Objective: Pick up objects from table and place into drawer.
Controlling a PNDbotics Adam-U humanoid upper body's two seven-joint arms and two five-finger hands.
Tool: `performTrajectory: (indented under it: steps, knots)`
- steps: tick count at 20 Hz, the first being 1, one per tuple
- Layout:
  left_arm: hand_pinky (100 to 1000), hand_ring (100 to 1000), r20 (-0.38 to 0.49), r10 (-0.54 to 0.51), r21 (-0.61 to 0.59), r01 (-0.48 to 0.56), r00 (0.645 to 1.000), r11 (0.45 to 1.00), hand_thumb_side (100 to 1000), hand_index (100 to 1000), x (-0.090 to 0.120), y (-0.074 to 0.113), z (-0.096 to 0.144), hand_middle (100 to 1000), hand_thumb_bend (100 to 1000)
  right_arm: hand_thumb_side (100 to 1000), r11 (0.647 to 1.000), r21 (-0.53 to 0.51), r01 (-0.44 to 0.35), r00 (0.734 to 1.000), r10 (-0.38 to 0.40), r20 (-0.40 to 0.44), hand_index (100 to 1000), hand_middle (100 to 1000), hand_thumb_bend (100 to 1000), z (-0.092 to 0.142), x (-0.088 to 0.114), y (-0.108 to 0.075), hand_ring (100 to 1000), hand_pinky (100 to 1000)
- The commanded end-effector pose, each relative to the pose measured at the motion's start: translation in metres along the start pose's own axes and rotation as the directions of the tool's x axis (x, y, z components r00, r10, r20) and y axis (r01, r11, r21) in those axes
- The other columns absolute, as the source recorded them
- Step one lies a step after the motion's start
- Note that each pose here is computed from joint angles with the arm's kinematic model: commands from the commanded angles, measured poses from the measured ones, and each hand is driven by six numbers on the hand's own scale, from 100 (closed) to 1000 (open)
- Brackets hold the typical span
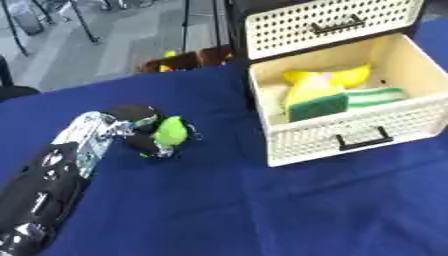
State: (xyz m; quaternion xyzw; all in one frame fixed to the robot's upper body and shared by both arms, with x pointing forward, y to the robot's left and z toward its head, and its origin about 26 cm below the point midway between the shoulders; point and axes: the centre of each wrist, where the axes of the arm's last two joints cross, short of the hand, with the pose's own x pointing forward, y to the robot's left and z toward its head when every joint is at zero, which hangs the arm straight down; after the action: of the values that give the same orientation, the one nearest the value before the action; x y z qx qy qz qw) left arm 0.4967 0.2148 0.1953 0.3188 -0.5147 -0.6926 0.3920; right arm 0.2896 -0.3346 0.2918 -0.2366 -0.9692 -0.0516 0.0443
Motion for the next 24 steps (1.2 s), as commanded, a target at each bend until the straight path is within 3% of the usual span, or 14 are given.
performTrajectory:
  steps: [1, 5, 16, 24]
  knots:
    - [557, 691, -0.034, -0.033, 0.041, 0.035, 0.999, 0.999, 748, 736, -0.003, 0.006, 0.002, 613, 394, 1000, 1.0, -0.004, 0.016, 0.999, -0.016, 0.031, 750, 470, 100, -0.008, 0.005, 0.0, 530, 414]
    - [542, 672, -0.038, -0.045, 0.04, 0.047, 0.998, 0.998, 691, 716, -0.002, 0.003, 0.001, 590, 429, 1000, 1.0, -0.009, 0.02, 0.999, -0.02, 0.03, 749, 470, 100, -0.009, 0.005, 0.0, 530, 413]
    - [407, 556, -0.055, -0.054, 0.144, 0.062, 0.997, 0.988, 643, 600, -0.002, 0.01, 0.005, 481, 173, 1000, 1.0, 0.006, 0.013, 1.0, -0.013, 0.001, 749, 467, 100, -0.004, 0.004, 0.0, 526, 410]
    - [367, 526, -0.065, -0.094, 0.23, 0.106, 0.993, 0.967, 594, 565, -0.001, 0.021, 0.014, 454, 154, 1000, 1.0, 0.005, 0.009, 1.0, -0.009, -0.019, 748, 465, 100, -0.003, 0.004, -0.001, 526, 411]
